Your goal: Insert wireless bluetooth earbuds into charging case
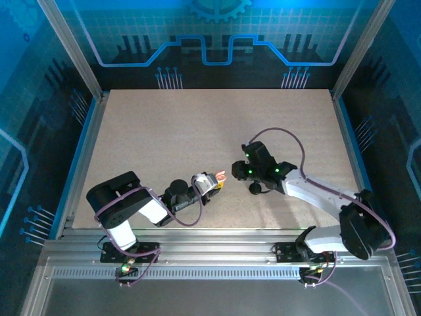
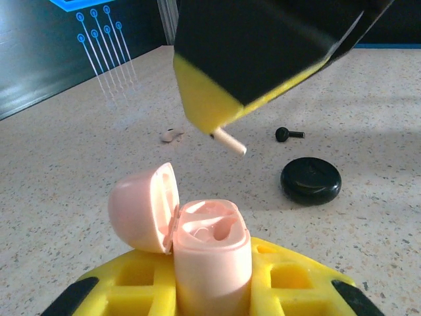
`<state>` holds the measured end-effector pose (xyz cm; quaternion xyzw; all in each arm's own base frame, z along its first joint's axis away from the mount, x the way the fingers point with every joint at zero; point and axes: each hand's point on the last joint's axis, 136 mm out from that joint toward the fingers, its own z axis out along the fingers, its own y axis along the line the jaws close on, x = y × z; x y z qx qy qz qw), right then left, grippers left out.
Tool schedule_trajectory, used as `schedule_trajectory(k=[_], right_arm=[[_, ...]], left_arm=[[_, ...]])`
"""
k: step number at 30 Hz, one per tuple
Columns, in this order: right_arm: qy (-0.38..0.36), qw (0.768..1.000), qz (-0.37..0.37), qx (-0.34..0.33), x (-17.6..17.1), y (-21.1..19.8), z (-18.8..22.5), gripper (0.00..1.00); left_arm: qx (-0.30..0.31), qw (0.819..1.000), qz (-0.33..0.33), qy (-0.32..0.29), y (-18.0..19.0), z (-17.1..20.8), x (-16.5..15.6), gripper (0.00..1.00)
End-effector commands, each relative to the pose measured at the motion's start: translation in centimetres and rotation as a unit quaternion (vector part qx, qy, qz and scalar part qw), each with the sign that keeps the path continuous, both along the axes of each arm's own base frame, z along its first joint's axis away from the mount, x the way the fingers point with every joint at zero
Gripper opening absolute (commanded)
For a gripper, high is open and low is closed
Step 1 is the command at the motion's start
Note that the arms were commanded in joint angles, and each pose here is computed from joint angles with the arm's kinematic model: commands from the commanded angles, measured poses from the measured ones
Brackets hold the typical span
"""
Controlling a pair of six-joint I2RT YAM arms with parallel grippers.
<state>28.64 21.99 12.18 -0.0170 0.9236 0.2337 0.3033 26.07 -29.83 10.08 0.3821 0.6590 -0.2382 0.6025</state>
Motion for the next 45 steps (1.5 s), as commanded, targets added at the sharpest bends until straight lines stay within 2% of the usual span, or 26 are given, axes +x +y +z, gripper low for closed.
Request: schedule_trajectory(k=[1, 10, 16, 45], right_arm=[[-0.061, 0.997, -0.02, 0.047, 0.7, -0.5, 2.6, 0.25], [-0.159, 0.98, -0.012, 0.118, 0.3, -0.5, 7.5, 0.25], [-0.195, 0.97, 0.008, 0.145, 0.4, 0.4, 9.7, 0.26], [-0.205, 0.963, 0.041, 0.17, 0.2, 3.5, 10.0, 0.26]], left_arm=[[-0.023, 1.0, 0.003, -0.013, -0.6, 1.3, 0.3, 0.16], [-0.047, 0.999, 0.006, -0.024, -1.7, 3.0, 1.0, 0.16], [-0.064, 0.997, 0.014, -0.029, -1.9, 4.3, 1.3, 0.16], [-0.144, 0.987, 0.058, -0.035, -1.5, 9.3, 2.6, 0.17]])
